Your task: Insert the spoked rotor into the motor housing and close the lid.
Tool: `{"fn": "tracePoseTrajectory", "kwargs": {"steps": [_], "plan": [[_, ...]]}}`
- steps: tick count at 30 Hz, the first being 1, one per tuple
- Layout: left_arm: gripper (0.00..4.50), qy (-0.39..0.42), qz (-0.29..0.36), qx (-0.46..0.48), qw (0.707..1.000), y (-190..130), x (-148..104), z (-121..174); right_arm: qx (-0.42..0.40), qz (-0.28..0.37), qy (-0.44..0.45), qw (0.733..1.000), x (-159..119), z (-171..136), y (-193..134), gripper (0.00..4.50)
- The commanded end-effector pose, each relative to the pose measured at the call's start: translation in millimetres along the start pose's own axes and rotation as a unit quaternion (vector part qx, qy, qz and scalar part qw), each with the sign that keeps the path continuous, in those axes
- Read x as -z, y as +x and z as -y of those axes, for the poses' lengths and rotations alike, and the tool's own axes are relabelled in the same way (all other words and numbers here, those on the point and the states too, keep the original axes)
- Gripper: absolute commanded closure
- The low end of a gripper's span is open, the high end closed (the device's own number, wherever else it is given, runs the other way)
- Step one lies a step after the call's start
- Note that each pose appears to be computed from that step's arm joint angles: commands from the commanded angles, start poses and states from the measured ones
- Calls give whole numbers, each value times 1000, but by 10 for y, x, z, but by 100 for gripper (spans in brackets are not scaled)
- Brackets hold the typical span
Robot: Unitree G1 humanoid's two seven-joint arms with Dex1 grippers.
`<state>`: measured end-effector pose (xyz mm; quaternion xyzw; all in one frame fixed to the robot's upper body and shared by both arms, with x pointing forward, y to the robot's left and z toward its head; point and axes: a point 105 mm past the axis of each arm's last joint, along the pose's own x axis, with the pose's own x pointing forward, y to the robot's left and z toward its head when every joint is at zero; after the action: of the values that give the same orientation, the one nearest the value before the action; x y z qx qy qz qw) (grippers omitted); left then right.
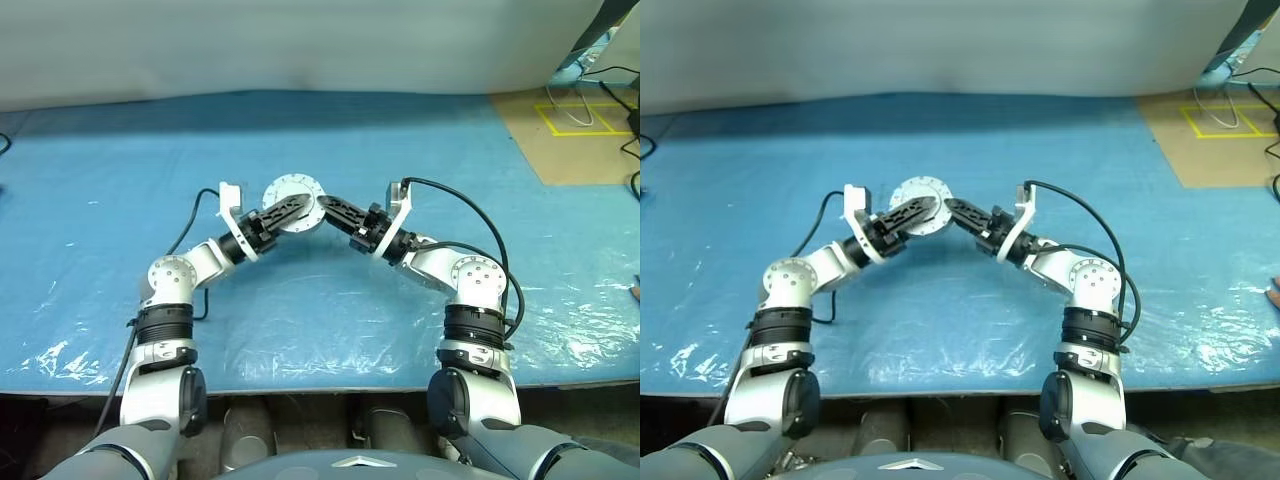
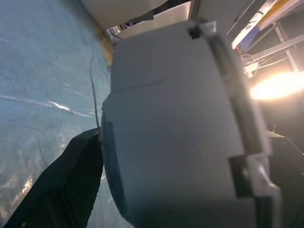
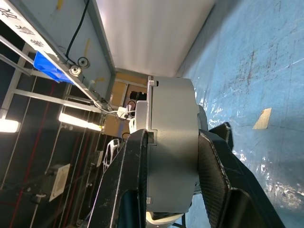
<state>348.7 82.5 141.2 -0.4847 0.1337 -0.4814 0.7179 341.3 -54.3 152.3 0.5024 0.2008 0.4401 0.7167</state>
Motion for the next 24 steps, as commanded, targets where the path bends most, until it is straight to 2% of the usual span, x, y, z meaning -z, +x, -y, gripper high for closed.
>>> {"fn": "tracePoseTrajectory", "kwargs": {"steps": [1,4,5,7,10,11,19,24], "plan": [[3,9,16,10,1000,58,-102,78,-53,4,-22,998,-45,-262,33,335],[3,7,26,-3,1000,60,-138,37,-50,5,-22,998,-50,-251,25,335],[20,7,35,-13,999,57,-160,7,-48,6,-21,999,-53,-241,23,335],[64,4,42,-3,999,49,-174,39,-43,8,-20,999,-58,-222,18,335],[160,10,27,-8,1000,59,-114,39,-39,10,-18,999,-59,-207,22,335],[172,9,24,-11,1000,64,-98,30,-39,10,-17,999,-58,-203,25,335],[172,12,-2,21,1000,46,-16,172,-17,16,-29,999,-70,-145,46,335],[172,8,-9,32,999,43,-20,221,19,30,-83,996,-109,-84,57,335]]}}
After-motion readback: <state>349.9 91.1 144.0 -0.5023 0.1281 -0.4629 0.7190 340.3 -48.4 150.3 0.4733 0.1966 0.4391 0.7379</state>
